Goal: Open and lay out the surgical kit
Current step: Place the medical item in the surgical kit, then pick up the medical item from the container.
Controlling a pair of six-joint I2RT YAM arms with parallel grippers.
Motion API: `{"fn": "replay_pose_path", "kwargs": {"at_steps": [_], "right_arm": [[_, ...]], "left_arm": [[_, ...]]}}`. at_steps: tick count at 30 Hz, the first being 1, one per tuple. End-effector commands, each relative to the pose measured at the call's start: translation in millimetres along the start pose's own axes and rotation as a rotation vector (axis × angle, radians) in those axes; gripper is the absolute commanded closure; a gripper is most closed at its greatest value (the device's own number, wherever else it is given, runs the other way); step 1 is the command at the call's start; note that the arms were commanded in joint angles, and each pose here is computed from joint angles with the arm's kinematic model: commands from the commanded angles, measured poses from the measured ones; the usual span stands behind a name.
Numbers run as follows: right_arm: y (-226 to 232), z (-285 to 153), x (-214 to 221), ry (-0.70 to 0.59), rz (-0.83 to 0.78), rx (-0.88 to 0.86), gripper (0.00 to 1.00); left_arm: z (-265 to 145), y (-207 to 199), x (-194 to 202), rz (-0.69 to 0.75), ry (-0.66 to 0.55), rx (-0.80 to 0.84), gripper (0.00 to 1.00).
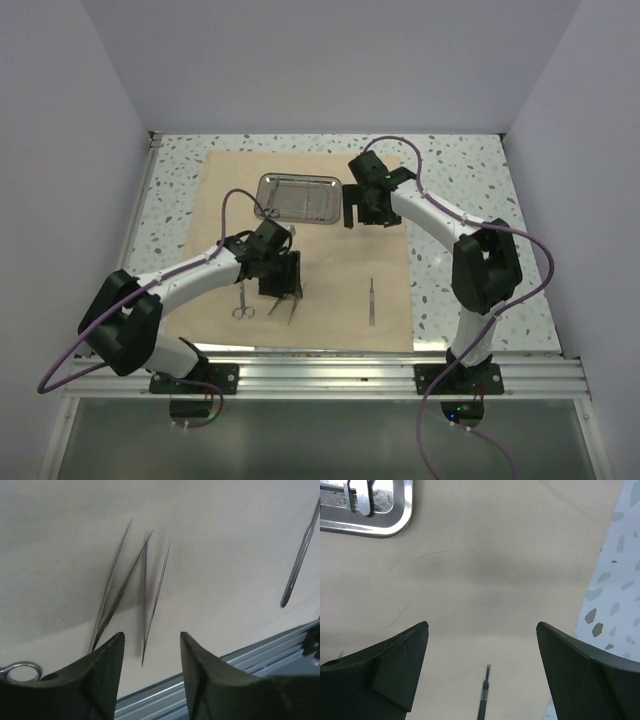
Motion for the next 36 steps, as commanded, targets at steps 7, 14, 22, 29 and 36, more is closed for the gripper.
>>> {"fn": "replay_pose_path", "kwargs": {"at_steps": [7, 14, 22, 29, 36], "right_arm": [[-7.7, -4.9, -15.1, -0.027, 0.025, 0.002, 0.07], [-16.0, -23.7, -15.1, -0.043, 0.048, -0.003, 0.07], [-28.5, -39.2, 2.1, -0.039, 0.06, 0.012, 0.07], [-34.3, -38.8, 10.8, -0.014, 0.059, 0.034, 0.07], [-36.3, -35.0, 4.1, -0.008, 0.039, 0.062, 0.07]], "left_arm": [[-41.0, -38.7, -64.2, 0.065, -0.133, 0.002, 0.0], [-45.2, -13.3, -174.4, 0.038, -0.302, -0.124, 0.07], [-9.5, 37.7, -288.5, 0.015, -0.395, -0.228, 0.23], [27.3, 53.7, -342.4, 0.051, -0.407, -0.293, 0.3], [45.4, 71.5, -358.0, 0.046, -0.418, -0.321, 0.39]]}}
Point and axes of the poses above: each gripper's point midway between its finger pads, its own z axis out along the fingers, its own y axis along the line the jaws close on, x = y × z, the point moved 2 cm from there along -z, back along the fingers
